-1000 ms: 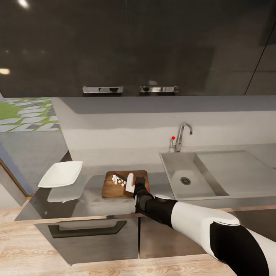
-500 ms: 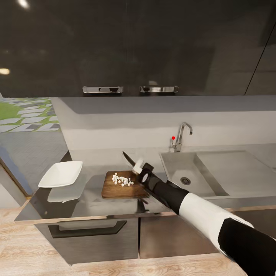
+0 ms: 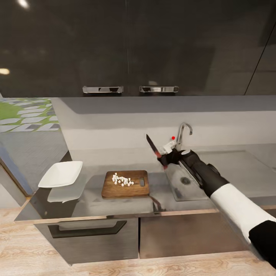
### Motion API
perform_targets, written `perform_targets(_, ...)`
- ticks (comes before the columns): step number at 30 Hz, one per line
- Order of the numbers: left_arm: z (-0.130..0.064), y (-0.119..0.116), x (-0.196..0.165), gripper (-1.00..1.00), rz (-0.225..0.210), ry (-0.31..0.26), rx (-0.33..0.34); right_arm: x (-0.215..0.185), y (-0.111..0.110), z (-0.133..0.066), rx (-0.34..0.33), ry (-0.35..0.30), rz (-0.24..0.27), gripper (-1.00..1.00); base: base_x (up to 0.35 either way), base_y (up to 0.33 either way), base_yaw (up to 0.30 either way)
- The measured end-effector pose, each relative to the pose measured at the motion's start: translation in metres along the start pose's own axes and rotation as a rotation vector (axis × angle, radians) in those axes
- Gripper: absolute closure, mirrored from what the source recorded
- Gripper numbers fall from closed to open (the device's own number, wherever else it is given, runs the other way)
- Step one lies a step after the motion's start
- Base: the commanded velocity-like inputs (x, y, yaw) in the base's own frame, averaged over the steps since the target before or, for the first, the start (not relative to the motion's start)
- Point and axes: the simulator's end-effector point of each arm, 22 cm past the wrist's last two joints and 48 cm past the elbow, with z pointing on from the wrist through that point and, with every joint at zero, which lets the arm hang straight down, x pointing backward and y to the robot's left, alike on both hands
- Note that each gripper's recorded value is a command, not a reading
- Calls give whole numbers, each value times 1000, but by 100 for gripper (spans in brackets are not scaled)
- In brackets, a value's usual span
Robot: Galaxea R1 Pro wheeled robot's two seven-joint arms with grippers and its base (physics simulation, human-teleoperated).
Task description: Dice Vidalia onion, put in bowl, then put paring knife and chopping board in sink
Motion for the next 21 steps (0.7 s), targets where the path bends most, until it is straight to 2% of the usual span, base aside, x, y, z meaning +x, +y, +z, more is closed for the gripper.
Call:
perform_targets(3,0,0,0,-100,0,1,0,14,-32,-10,-11,3,63,100,0,0,0)
perform_targets(5,0,0,2,-100,0,4,0,25,-45,-14,-13,18,83,100,0,0,0)
perform_targets(8,-1,0,3,-100,0,7,-1,68,-65,-13,-15,93,127,100,0,0,0)
perform_targets(11,-1,0,4,-100,-1,9,-1,99,-73,-9,-16,137,160,100,0,0,0)
perform_targets(17,-2,1,9,-100,-1,20,-2,146,-84,1,-1,147,179,100,0,0,0)
perform_targets(21,-2,1,9,-100,-1,20,-2,163,-87,5,2,125,214,100,0,0,0)
